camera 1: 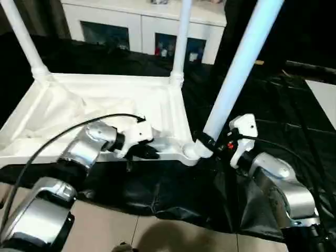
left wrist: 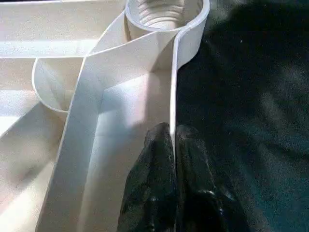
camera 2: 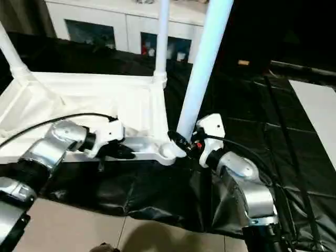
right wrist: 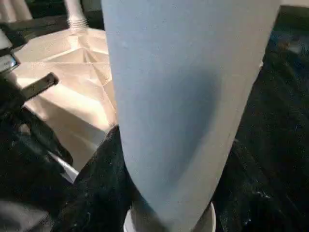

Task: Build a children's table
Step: Insert table leg to table base

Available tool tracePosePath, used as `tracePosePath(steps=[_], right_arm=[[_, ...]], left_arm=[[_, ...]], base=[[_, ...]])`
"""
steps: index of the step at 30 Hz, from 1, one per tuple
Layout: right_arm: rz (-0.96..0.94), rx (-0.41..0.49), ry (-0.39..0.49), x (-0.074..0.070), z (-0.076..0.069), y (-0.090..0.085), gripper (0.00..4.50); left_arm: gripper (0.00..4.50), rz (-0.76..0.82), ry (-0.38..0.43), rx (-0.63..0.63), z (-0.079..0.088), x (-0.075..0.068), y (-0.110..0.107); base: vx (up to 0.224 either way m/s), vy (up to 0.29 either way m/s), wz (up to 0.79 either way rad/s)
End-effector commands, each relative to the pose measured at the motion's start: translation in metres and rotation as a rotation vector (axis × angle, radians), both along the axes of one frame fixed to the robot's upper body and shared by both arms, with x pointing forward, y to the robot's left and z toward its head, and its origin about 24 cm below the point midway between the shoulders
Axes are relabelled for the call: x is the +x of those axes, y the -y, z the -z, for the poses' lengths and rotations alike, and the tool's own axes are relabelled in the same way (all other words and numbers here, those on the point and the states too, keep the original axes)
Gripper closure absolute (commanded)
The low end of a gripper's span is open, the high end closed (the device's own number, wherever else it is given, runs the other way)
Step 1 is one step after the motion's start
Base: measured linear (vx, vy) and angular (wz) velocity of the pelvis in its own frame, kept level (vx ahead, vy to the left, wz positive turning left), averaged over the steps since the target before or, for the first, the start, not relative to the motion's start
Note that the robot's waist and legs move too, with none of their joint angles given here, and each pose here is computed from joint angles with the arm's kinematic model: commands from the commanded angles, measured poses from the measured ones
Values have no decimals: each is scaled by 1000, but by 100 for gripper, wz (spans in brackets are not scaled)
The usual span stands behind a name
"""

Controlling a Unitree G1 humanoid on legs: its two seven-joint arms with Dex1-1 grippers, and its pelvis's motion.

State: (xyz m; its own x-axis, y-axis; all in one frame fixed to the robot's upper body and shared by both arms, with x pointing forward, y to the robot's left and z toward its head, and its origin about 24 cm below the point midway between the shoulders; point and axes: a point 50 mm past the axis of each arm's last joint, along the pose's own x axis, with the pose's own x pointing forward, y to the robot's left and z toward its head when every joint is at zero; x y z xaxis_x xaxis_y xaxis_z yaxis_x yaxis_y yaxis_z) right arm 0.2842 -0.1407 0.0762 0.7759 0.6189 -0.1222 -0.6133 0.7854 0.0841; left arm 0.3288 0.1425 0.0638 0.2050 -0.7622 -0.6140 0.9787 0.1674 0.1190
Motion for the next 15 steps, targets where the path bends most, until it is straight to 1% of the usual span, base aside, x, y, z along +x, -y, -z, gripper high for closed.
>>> tracePosePath(steps=[1,3,4,6,8,11,12,15], right_arm=[[31,44,-45,3,-1,4,262],[25,72,-70,4,-1,3,262],[25,72,-70,4,-1,3,262],[-11,86,-100,7,1,-3,262],[-22,87,-113,9,3,-5,262],[-53,55,-125,12,5,-6,262],[-74,30,-132,15,5,-6,262],[-73,30,-137,18,4,-5,262]], left_arm=[[450,-77,-42,-65,6,-10,9],[450,-109,-43,-76,7,-14,10],[450,-109,-43,-76,7,-14,10],[450,-139,-62,-88,7,-21,12],[450,-131,-68,-91,8,-24,12],[450,-114,-73,-72,9,-27,13],[450,-112,-77,-46,8,-30,12],[450,-117,-79,-27,8,-32,11]], base=[[0,0,0],[0,0,0],[0,0,0],[0,0,0],[0,0,0],[0,0,0],[0,0,0],[0,0,0]])
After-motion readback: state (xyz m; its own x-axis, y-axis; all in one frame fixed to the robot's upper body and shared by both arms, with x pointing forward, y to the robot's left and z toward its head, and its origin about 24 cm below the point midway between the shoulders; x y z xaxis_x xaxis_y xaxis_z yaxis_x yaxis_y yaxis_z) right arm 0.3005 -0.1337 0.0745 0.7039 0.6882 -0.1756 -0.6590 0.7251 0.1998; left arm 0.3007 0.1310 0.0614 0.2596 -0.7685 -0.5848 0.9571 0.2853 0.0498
